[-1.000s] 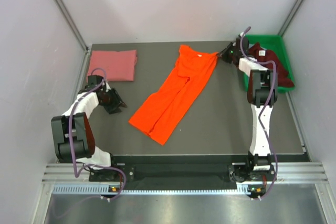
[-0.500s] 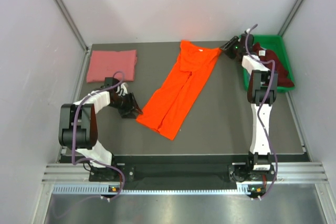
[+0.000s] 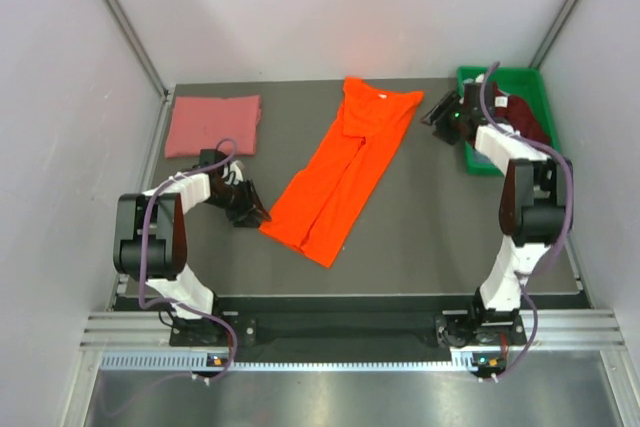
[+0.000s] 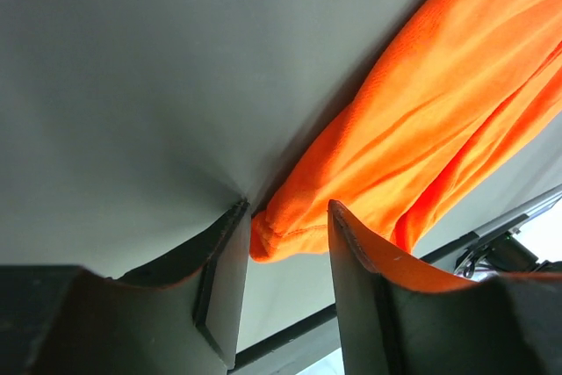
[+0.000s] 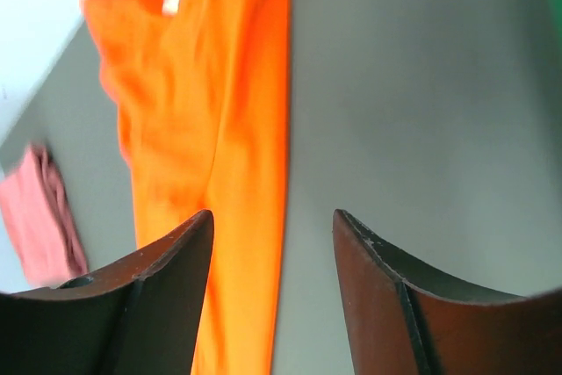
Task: Fold and stack the t-shirts
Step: Fold the tshirt
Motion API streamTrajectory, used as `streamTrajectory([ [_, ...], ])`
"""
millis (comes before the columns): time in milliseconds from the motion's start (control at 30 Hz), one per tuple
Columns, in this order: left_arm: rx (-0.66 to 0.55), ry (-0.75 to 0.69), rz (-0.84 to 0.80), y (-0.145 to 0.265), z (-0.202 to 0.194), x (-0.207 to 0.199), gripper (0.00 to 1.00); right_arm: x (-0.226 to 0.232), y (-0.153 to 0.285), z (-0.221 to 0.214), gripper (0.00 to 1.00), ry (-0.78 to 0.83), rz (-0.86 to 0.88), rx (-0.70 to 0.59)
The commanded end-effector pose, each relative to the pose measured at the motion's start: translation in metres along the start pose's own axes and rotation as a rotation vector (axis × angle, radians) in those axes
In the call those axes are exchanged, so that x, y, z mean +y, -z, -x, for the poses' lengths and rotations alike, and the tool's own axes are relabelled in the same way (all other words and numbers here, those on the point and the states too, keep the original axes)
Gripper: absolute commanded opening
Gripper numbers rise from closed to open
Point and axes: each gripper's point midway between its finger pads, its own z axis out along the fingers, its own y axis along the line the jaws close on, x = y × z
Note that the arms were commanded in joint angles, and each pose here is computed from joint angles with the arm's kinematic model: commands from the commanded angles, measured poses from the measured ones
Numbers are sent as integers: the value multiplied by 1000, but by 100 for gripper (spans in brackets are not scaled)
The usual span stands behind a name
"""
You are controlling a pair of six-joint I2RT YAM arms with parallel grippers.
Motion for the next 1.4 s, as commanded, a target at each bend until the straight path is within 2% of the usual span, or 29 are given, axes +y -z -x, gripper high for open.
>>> streamTrajectory([
  [0,-7,-6,-5,-1,2,0,45,27,44,-54,57,52,-21,52],
  [67,-22,-13,0,3,5,-1,46,15,58,-100,56,57,-98,118],
  [133,-24,-17,7,4,4,-1,47,27,80,-118,56,42,-85,108],
  [167,-23,-17,5,4,3,-1,47,27,86,-152,56,67,-87,146],
  [233,-11,-12,-5,4,0,-2,47,44,106,-172,56,41,-41,147],
  [267,-9,-10,-15,4,0,-3,46,43,113,-202,56,63,-45,188],
  [400,3,7,-32,3,-2,-6,45,45,139,-253,56,2,-59,245],
  [500,-10,8,-23,6,-3,-6,45,52,151,-295,50,42,-47,299],
  [667,-36,1,13,10,-2,-1,45,54,160,-351,48,49,-78,393],
  [867,-52,-6,36,14,-1,2,43,58,163,-392,47,63,-90,438],
  [1033,-43,-2,37,12,-3,3,37,55,165,-416,45,101,-116,456],
  [1233,-35,19,33,9,-3,3,31,44,161,-420,44,132,-158,426],
  [1367,-27,26,35,9,-5,3,24,46,160,-424,43,138,-152,430],
])
